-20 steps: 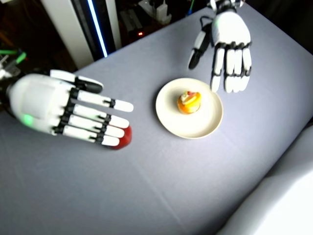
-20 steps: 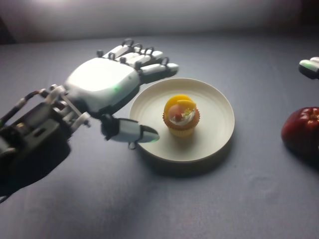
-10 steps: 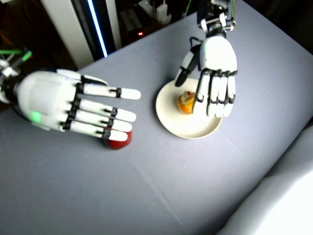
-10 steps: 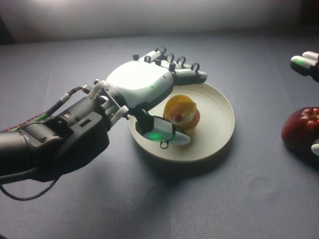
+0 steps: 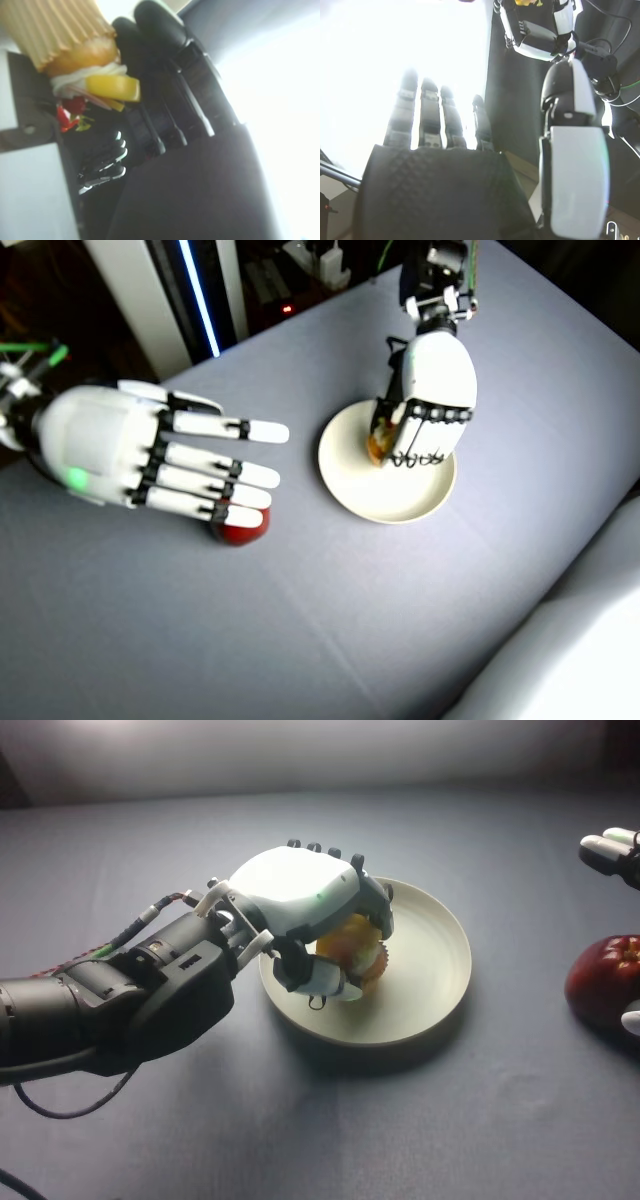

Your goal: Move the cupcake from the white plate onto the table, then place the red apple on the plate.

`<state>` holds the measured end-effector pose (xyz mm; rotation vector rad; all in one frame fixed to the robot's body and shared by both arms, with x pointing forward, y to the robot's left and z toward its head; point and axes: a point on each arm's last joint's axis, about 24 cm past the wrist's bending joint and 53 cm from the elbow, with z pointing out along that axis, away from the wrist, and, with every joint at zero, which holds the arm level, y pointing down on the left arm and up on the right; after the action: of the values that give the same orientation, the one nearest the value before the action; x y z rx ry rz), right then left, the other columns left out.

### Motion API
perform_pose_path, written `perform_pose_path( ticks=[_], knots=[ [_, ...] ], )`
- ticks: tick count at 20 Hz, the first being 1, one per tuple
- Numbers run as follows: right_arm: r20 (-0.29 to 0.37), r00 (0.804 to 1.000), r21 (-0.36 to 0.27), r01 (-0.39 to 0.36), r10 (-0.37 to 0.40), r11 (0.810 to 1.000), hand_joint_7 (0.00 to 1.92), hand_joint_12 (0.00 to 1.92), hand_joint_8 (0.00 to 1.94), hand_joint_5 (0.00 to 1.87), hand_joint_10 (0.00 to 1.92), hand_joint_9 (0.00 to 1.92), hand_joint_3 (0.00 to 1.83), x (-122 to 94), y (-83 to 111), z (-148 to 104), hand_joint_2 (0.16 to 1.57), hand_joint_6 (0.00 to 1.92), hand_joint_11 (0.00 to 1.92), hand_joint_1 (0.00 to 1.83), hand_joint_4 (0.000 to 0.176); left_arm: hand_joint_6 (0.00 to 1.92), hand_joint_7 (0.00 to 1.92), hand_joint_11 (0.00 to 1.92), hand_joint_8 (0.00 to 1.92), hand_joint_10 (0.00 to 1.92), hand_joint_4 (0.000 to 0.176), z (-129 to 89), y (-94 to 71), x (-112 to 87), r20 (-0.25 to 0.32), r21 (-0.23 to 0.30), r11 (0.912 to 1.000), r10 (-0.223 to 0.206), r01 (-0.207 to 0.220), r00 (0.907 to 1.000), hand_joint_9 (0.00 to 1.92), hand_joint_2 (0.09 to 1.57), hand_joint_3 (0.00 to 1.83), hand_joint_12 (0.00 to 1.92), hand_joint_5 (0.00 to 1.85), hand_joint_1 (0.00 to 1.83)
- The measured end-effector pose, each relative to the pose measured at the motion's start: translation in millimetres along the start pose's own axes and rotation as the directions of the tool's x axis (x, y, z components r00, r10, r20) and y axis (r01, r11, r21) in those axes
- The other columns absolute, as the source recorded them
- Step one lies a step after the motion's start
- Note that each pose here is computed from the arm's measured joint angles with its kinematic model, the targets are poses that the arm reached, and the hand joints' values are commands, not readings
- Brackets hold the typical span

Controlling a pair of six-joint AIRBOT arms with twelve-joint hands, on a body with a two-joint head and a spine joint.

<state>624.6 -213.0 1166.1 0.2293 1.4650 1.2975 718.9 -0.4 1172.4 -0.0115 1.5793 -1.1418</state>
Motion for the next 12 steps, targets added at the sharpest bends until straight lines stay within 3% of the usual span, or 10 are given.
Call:
perform_pose_path(
  ticks=[1, 2, 5, 6, 7, 8, 9, 10, 12],
  knots=[
    [0.000, 1.000, 0.000, 0.000, 0.000, 1.000, 0.03, 0.43, 0.01, 0.00, 0.01, 0.11, 0.00, 0, 0.0, 0, 1.05, 0.00, 0.06, 0.82, 0.170, 0.89, 1.02, 0.73, 0.84, 1.24, 0.000, -2, -4.1, -4.8, 0.005, 0.010, 0.9999, 0.007, -0.007, 1.0000, 0.94, 1.10, 0.00, 1.43, 0.98, 1.38],
    [0.001, 1.000, 0.003, -0.001, 0.001, 1.000, 0.04, 0.43, 0.01, 0.00, 0.01, 0.12, 0.00, 0, -0.7, 0, 1.05, 0.00, 0.06, 0.83, 0.174, 0.93, 1.00, 0.74, 0.85, 1.26, 0.000, -7, -9.9, -15.8, 0.027, 0.027, 0.9995, 0.015, -0.016, 0.9995, 0.93, 1.10, 0.00, 1.50, 0.97, 1.38],
    [0.001, 1.000, 0.002, -0.001, 0.001, 1.000, 0.06, 0.53, 0.00, 0.00, 0.00, 0.14, 0.00, 0, -0.5, 0, 1.06, 0.00, 0.03, 0.84, 0.163, 1.01, 0.93, 0.68, 0.98, 1.24, 0.000, -31, -27.3, -63.8, 0.139, 0.087, 0.9945, 0.046, -0.058, 0.9893, 0.83, 1.12, 0.00, 1.21, 0.99, 1.37],
    [0.002, 1.000, 0.002, -0.002, 0.002, 1.000, 0.06, 0.53, 0.00, 0.00, 0.00, 0.13, 0.00, 0, -0.5, 0, 1.06, 0.00, 0.02, 0.83, 0.166, 1.07, 0.97, 0.75, 0.92, 1.18, 0.000, -41, -29.5, -78.2, 0.171, 0.096, 0.9928, 0.055, -0.072, 0.9838, 0.87, 1.12, 0.00, 1.07, 0.96, 1.37],
    [0.002, 1.000, 0.001, -0.002, 0.002, 1.000, 0.06, 0.54, 0.00, 0.00, 0.00, 0.13, 0.00, 0, -0.3, 0, 1.06, 0.00, 0.03, 0.82, 0.174, 1.01, 0.99, 0.86, 0.91, 1.12, 0.000, -57, -29.3, -93.1, 0.208, 0.102, 0.9904, 0.071, -0.094, 0.9757, 0.93, 1.10, 0.00, 1.08, 0.96, 1.38],
    [0.004, 1.000, 0.003, -0.003, 0.003, 1.000, 0.06, 0.54, 0.00, 0.00, 0.00, 0.13, 0.00, 0, -0.6, 0, 1.07, 0.00, 0.03, 0.81, 0.176, 0.98, 0.99, 0.87, 0.92, 1.12, 0.000, -69, -24.8, -100.1, 0.224, 0.095, 0.9897, 0.083, -0.107, 0.9710, 0.96, 1.10, 0.00, 1.11, 0.96, 1.38],
    [0.007, 1.000, 0.006, -0.007, 0.007, 1.000, 0.05, 0.54, 0.00, 0.00, 0.00, 0.13, 0.01, -1, -1.2, 0, 1.08, 0.00, 0.03, 0.81, 0.176, 0.76, 0.95, 0.81, 1.08, 1.22, 0.000, -82, -15.5, -100.9, 0.220, 0.072, 0.9911, 0.094, -0.112, 0.9710, 0.92, 1.10, 0.00, 1.19, 1.03, 1.37],
    [0.007, 1.000, 0.007, -0.007, 0.007, 1.000, 0.06, 0.54, 0.00, 0.00, 0.00, 0.14, 0.01, -1, -1.4, 0, 1.08, 0.00, 0.04, 0.81, 0.176, 0.86, 0.86, 0.69, 1.20, 1.31, 0.000, -88, -11.2, -99.7, 0.214, 0.061, 0.9916, 0.098, -0.114, 0.9719, 0.83, 1.14, 0.00, 1.16, 0.98, 1.37],
    [0.005, 1.000, 0.012, -0.008, 0.008, 1.000, 0.06, 0.54, 0.00, 0.00, 0.00, 0.14, 0.01, 0, -2.9, -2, 1.09, 0.00, 0.03, 0.82, 0.176, 0.98, 0.92, 0.72, 1.08, 1.24, 0.000, -102, 4.3, -91.6, 0.179, 0.017, 0.9935, 0.108, -0.112, 0.9780, 0.87, 1.13, 0.00, 1.07, 0.93, 1.37]
  ],
)
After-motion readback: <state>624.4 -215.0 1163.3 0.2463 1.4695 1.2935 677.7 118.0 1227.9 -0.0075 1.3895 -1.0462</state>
